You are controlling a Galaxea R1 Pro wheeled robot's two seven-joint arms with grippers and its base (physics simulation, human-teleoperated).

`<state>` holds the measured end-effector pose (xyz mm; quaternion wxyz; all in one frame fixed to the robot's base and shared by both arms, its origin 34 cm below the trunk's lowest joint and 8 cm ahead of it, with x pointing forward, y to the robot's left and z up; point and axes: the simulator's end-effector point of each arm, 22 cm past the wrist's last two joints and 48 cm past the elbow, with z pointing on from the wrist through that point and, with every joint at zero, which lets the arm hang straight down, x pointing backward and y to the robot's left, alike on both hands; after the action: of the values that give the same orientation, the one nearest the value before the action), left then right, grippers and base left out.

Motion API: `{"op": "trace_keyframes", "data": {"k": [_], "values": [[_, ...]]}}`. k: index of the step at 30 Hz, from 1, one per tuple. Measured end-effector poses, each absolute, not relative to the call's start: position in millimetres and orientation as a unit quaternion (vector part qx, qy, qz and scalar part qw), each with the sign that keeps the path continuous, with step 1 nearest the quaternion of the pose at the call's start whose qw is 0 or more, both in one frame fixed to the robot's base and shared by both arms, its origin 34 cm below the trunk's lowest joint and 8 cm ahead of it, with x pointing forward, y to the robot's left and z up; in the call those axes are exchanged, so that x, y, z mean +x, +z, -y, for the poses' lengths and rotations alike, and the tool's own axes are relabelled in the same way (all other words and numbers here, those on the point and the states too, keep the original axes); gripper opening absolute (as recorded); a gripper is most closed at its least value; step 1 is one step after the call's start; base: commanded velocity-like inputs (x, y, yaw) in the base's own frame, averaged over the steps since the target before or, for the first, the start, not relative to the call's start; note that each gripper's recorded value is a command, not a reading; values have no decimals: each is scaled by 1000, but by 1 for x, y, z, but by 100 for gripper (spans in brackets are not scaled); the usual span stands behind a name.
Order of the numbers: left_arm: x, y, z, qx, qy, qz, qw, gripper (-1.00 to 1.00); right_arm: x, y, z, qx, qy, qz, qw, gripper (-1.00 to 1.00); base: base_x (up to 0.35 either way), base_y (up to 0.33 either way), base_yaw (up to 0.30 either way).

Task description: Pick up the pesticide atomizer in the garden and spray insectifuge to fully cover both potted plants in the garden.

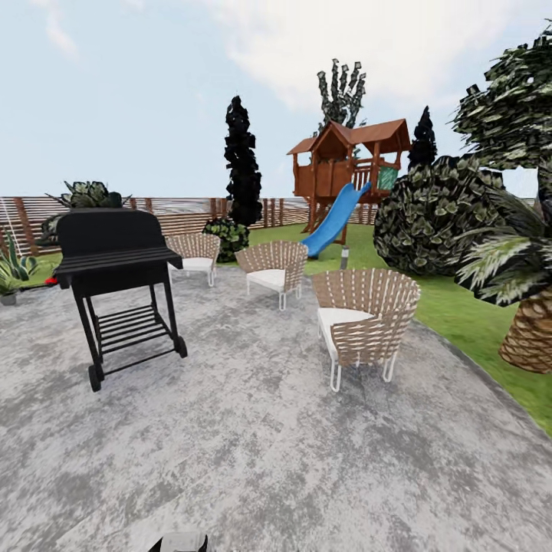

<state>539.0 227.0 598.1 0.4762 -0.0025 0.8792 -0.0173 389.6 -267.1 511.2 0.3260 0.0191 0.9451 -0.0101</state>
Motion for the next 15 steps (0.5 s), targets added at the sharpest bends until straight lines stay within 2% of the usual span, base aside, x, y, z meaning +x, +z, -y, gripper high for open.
{"op": "trace_keyframes", "data": {"k": [15], "values": [[540,601,-227,-2,-17,-877,479,100,392,513,267,19,-10,-944,330,100,-217,0,-256]]}}
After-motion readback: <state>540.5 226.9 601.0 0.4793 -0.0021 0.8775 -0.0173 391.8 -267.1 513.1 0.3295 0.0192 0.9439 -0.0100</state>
